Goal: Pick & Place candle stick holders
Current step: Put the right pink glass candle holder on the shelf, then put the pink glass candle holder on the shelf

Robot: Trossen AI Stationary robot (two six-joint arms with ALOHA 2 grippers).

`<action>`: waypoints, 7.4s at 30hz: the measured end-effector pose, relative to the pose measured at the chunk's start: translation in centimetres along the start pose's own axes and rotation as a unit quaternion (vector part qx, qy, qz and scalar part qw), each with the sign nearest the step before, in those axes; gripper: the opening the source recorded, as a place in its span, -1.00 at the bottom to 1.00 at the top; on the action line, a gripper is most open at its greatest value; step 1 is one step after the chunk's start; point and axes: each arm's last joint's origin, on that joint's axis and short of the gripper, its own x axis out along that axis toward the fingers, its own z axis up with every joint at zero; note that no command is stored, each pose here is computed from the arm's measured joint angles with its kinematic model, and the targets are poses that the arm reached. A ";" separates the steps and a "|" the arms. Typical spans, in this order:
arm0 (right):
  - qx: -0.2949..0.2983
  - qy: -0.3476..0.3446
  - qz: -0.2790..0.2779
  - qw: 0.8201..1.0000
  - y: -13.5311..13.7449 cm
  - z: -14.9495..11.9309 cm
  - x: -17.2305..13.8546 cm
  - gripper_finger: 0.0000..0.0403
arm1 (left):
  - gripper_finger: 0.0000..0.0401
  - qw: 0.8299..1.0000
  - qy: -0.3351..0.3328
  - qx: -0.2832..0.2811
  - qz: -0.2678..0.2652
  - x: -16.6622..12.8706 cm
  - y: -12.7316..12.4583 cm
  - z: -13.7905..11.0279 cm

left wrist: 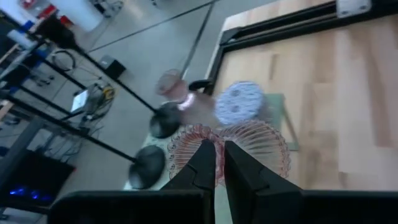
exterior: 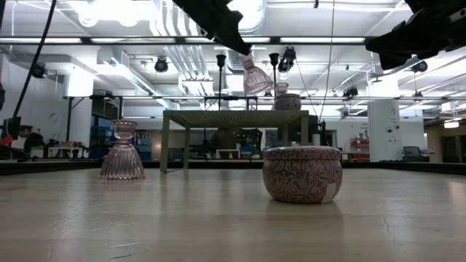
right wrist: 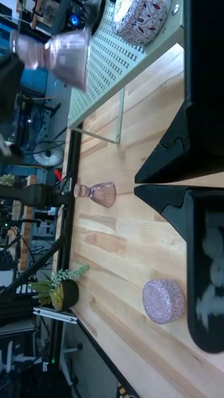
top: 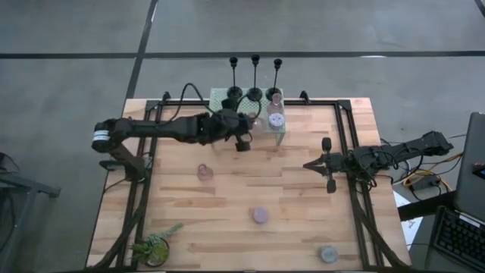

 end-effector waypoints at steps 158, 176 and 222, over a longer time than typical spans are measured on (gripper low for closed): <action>0.000 0.000 0.000 1.000 0.0 0.0 0.0 -0.96 | -0.66 0.931 0.308 -0.055 -0.189 -7.1 -5.0 -5.4; 0.000 0.000 0.000 1.000 0.0 0.0 0.0 -0.96 | 0.11 0.903 0.393 -0.056 -0.166 -9.3 -10.1 -11.5; 0.000 0.000 0.000 1.000 0.0 0.0 0.0 -0.96 | -0.88 0.969 0.230 -0.012 -0.093 -9.0 -7.1 -5.0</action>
